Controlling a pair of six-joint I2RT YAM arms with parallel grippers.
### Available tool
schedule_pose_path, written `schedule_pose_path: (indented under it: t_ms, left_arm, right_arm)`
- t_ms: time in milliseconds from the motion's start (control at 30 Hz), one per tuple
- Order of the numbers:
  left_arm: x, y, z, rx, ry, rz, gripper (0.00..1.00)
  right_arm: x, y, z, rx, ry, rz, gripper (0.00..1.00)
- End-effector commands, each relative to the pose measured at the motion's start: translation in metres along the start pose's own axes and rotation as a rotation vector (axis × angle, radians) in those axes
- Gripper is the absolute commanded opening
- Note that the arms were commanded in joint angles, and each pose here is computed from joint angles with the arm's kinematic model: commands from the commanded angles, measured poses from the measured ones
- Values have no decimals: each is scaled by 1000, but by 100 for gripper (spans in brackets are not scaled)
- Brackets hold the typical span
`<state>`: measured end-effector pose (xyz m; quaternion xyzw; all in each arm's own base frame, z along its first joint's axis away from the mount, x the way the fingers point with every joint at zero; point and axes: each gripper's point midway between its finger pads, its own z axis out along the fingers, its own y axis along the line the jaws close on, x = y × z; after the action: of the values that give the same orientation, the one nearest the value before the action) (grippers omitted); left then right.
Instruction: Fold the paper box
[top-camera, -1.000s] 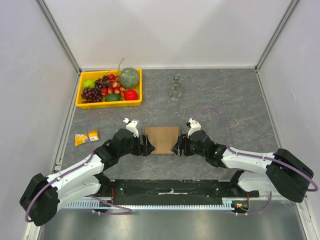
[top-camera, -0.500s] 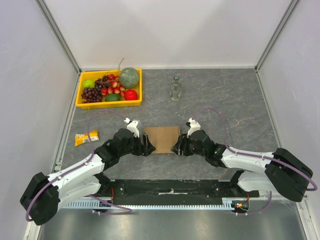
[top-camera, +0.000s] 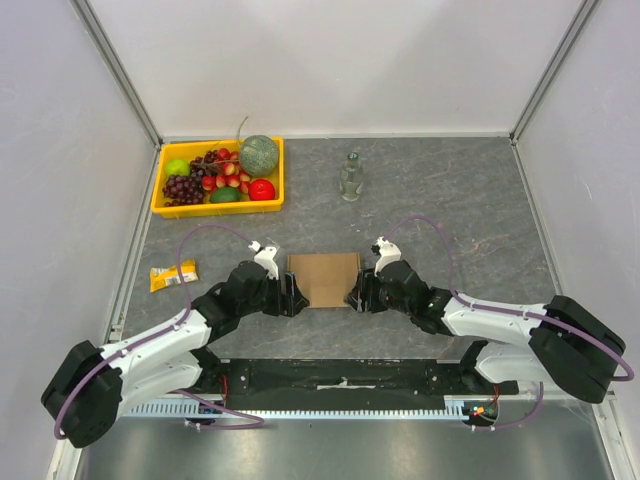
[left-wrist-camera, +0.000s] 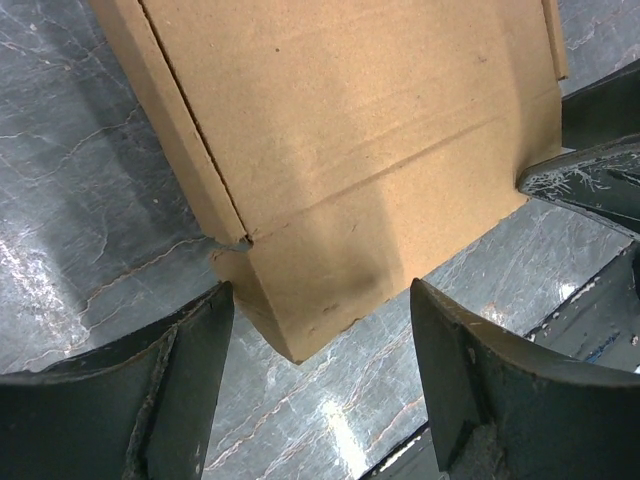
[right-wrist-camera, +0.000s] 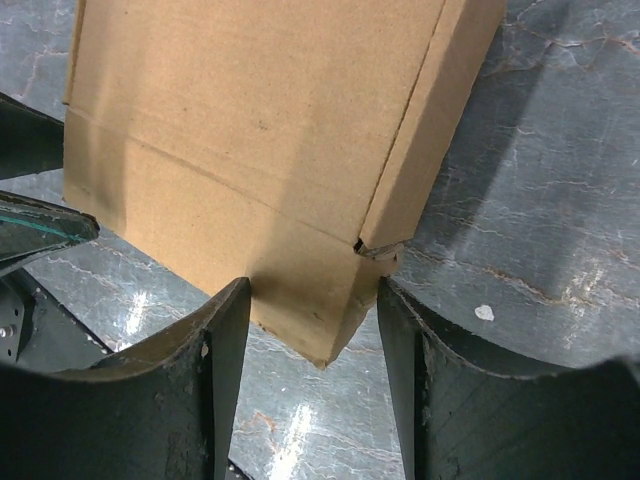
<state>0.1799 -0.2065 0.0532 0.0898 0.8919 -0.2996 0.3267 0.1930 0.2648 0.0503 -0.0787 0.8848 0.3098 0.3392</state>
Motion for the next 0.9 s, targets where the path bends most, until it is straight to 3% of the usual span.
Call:
schedule_pose_path:
  t_ms: [0, 500, 867]
  left_arm:
    - [-10, -11, 4, 54, -47, -3, 76]
    - [-7, -14, 5, 78, -39, -9, 65]
    - [2, -3, 10, 45, -28, 7, 65]
  right_arm:
    - [-8, -5, 2, 31, -27, -25, 60]
    - [-7, -6, 4, 30, -30, -19, 59]
    - [-3, -16, 8, 56, -48, -37, 57]
